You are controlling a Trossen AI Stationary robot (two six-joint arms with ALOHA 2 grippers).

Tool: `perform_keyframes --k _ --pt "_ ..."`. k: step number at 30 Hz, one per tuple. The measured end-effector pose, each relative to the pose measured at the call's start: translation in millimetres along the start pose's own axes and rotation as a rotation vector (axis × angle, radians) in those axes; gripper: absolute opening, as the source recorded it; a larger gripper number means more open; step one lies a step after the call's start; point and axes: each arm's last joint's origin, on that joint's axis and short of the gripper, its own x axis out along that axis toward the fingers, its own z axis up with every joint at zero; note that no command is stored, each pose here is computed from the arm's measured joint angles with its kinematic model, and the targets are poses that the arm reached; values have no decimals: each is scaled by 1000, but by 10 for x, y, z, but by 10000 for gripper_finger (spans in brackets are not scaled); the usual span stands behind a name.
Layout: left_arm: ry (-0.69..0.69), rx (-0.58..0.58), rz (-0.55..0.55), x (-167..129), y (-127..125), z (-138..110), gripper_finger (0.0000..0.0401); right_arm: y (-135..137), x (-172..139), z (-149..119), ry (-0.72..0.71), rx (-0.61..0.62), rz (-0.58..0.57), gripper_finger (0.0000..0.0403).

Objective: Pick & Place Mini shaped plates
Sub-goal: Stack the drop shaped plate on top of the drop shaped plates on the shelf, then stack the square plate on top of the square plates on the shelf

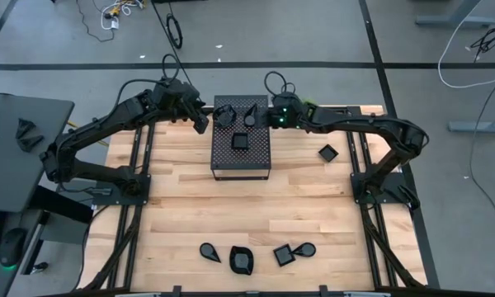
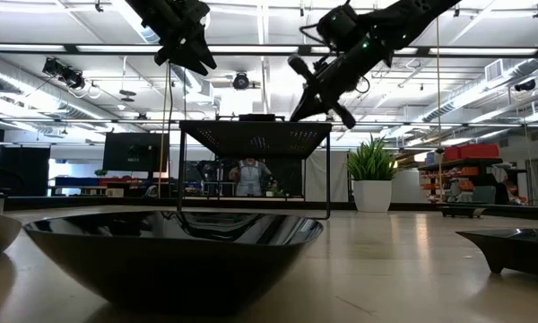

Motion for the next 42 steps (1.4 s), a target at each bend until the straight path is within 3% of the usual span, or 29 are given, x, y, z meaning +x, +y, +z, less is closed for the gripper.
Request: perform_keyframes --k 6,10,13,19,24,28,34,42 --pt "-1 0 0 -2 0 1 177 126 -328 86 -51 -63 40 0" --pt "-1 1 0 0 1 1 177 254 -727 66 -164 -171 -46 0" --pt "-1 2 0 -1 1 1 177 288 -1048 -7 -163 -197 -93 0" --pt "-1 2 0 -2 1 1 177 151 -1542 -272 30 -150 -222 0" --pt "8 3 -7 -1 -1 -7 177 -107 -1745 -492 289 -104 -466 0" --pt "40 5 -27 -1 -5 -36 177 -292 -1753 -532 413 -156 -598 15" --pt "27 3 -35 -1 -8 -24 177 -672 -1458 -596 584 -209 -540 83" --pt "20 -50 -46 -1 -12 -15 177 -1183 -1023 -868 592 -257 -638 145"
